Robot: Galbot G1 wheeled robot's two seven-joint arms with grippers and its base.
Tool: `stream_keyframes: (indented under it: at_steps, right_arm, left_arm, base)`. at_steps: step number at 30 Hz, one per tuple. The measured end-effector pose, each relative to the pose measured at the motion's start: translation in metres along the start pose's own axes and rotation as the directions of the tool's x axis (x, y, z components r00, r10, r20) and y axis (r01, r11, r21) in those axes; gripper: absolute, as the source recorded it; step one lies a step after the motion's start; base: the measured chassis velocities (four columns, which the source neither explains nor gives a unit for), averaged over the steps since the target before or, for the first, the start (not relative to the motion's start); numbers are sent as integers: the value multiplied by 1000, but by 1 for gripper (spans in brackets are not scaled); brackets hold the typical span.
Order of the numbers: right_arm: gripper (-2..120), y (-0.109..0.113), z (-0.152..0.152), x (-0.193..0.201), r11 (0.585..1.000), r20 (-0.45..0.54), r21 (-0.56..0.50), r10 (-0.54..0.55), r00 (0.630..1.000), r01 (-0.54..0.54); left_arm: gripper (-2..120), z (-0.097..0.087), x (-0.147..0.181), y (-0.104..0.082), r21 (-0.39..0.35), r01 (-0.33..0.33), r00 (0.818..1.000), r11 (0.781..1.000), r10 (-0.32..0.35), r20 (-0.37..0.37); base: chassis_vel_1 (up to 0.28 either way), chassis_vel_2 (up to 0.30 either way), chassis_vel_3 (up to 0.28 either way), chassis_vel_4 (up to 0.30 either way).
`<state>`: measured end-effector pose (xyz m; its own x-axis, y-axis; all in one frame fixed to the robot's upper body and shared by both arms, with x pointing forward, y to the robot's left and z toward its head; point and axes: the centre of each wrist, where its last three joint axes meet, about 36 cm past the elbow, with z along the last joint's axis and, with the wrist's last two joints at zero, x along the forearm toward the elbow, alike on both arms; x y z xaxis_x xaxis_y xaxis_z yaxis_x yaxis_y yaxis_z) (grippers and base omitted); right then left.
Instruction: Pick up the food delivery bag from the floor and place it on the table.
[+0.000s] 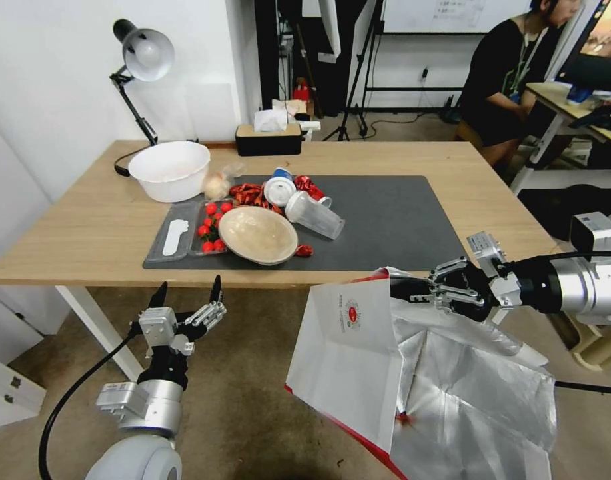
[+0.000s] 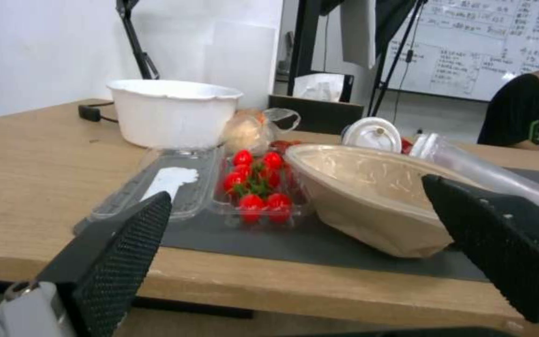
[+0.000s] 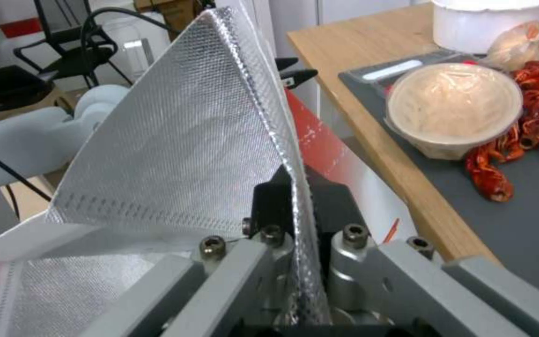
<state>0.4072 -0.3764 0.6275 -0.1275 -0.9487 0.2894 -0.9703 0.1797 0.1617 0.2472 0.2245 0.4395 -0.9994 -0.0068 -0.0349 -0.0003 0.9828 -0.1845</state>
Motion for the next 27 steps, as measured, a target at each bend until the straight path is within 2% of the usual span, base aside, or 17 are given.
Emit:
stream_keyframes:
  at_steps: [19, 23, 27]
  right_arm:
    - [0, 2, 2, -3, 1000, 9, -2, 14, 1000, -14]
    - [0, 6, -3, -5, 1000, 30, 1, 25, 999, -25]
    - [0, 12, -23, -1, 999, 109, 12, 32, 994, -34]
  left_arm:
    - [100, 1, 1, -1, -23, 8, 1000, 1000, -8, -3]
    - [100, 0, 2, -1, -27, 9, 1000, 1000, -9, -1]
    - [100, 0, 3, -1, -31, 9, 1000, 999, -9, 4]
  base:
    - [0, 0, 0, 0]
    - [0, 0, 0, 0]
    - [0, 0, 0, 0]
